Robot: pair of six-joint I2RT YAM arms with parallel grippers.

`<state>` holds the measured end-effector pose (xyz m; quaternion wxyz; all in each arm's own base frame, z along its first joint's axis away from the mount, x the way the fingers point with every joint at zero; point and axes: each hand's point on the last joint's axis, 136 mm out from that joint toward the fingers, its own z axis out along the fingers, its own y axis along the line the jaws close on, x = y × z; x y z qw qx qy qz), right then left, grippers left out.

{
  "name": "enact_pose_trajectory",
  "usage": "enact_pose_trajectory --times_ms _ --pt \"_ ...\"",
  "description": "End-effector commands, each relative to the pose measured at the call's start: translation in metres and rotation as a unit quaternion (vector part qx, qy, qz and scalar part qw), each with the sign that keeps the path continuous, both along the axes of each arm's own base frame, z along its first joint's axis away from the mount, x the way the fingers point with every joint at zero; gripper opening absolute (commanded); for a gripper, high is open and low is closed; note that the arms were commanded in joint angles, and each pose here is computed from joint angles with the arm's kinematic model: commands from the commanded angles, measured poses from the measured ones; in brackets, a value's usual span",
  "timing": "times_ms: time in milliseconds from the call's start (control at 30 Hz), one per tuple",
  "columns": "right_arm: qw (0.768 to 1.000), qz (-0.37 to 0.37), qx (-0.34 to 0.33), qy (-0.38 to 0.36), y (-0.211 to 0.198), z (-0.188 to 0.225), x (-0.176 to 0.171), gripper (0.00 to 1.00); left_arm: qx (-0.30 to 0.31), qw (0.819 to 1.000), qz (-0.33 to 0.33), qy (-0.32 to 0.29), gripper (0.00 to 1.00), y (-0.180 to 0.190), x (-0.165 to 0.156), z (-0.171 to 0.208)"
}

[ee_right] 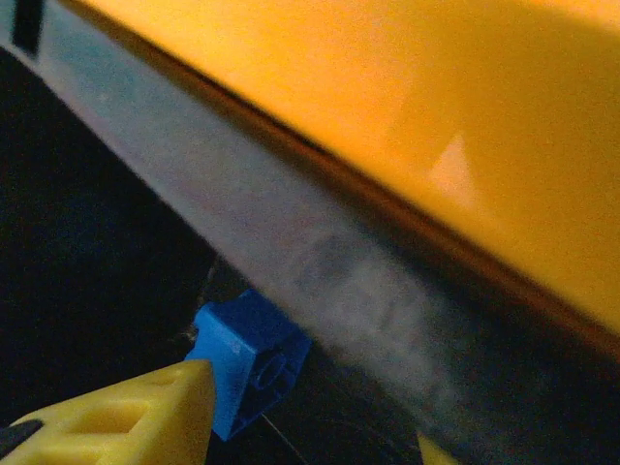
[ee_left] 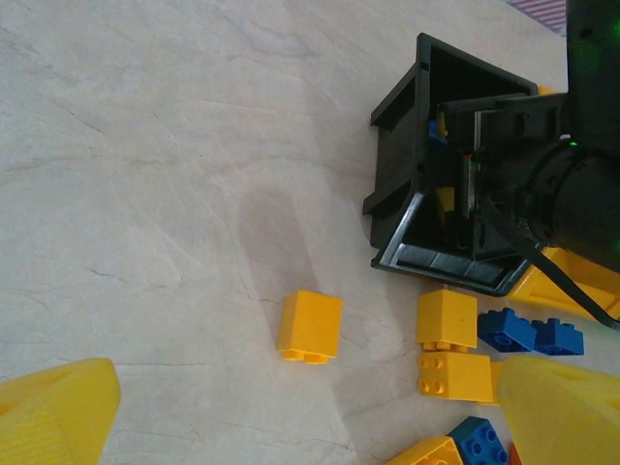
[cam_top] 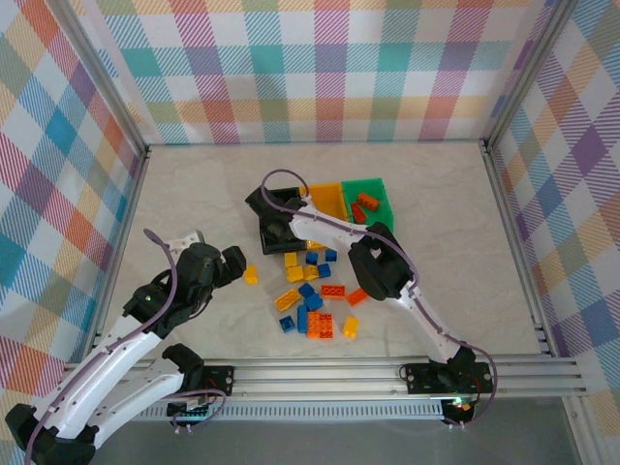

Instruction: Sort the legos into containers by color

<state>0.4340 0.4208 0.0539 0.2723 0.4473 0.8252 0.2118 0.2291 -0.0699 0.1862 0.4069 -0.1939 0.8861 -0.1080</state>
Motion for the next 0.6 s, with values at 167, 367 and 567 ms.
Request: enact_pose_trajectory --times_ms 167,367,567 --pt "0.999 -0.016 0.043 -0.016 0.016 0.013 0.005 0.59 0.003 1.0 -0.002 -0.006 1.0 0.002 0.001 0.003" --pt "0.998 -0.036 0.04 0.022 0.015 -0.009 0.002 0.61 0.005 1.0 -0.002 -0.007 1.0 0.003 0.0 0.003" --pt "0.996 -0.043 0.032 0.072 0.009 -0.04 -0.01 0.56 0.009 1.0 -0.003 -0.006 1.0 0.003 0.0 0.003"
